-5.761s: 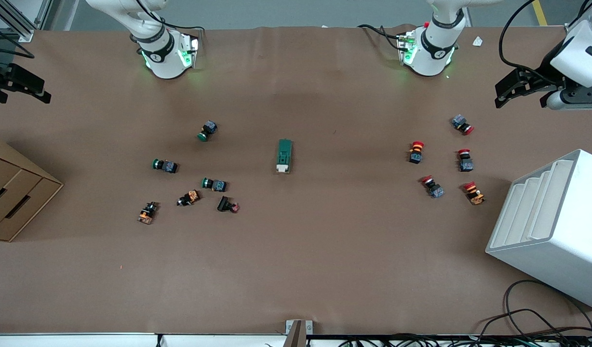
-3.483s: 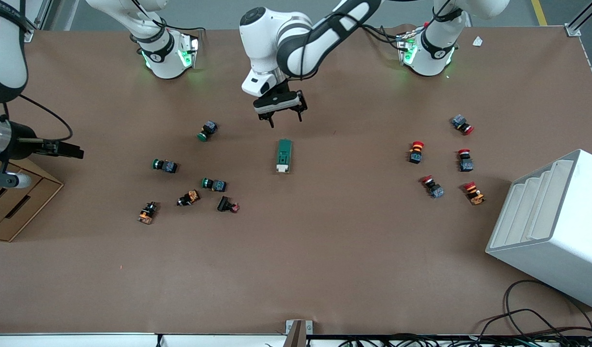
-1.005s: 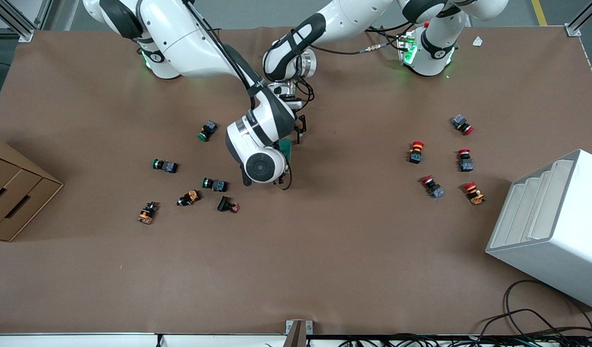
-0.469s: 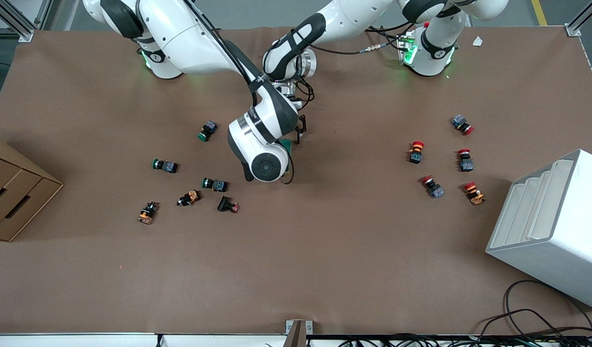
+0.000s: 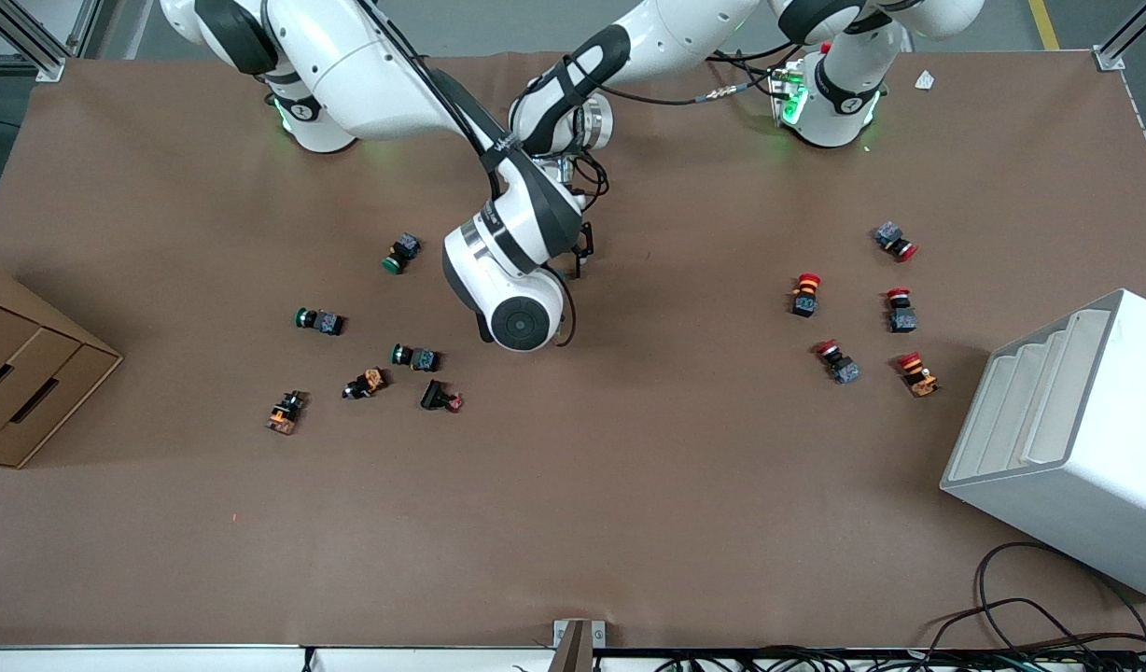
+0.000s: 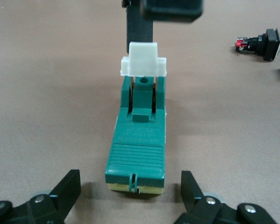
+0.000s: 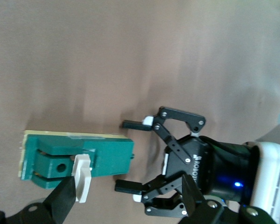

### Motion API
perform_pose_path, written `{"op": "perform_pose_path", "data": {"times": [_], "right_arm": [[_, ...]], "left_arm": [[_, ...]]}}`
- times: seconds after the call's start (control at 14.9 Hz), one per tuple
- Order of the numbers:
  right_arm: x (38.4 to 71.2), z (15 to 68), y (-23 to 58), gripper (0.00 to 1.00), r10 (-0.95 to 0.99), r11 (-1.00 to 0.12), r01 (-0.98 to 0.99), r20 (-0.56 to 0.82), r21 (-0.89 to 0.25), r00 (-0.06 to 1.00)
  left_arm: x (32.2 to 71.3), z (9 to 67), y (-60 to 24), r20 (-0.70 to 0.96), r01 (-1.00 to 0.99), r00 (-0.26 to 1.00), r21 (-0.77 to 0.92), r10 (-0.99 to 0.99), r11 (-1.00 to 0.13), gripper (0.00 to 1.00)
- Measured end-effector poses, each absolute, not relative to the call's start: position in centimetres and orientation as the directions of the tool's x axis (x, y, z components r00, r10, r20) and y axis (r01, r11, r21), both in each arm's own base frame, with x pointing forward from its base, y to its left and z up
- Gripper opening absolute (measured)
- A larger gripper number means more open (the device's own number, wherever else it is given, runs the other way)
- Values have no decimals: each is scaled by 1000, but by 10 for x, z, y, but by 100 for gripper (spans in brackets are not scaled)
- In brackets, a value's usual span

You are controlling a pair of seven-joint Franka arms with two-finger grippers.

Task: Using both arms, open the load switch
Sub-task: 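Push the white lever over with the right gripper while the left gripper steadies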

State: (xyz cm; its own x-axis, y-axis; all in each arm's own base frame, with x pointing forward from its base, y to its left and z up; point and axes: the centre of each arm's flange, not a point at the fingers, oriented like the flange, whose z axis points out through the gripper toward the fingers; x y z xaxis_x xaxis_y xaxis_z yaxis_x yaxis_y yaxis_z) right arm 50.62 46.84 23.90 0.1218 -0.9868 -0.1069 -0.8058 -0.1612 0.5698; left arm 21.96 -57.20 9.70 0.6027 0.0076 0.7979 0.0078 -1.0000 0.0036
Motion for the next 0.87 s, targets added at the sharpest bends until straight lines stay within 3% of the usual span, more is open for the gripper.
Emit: {"op": "perform_pose_path", "data": {"times": [0.87], "right_arm": [[476,206,477,100,-985,-170,-748,-86,641,150]], "left_arm": [[218,96,-571,800,10,599,3,9,-1000,95]]}}
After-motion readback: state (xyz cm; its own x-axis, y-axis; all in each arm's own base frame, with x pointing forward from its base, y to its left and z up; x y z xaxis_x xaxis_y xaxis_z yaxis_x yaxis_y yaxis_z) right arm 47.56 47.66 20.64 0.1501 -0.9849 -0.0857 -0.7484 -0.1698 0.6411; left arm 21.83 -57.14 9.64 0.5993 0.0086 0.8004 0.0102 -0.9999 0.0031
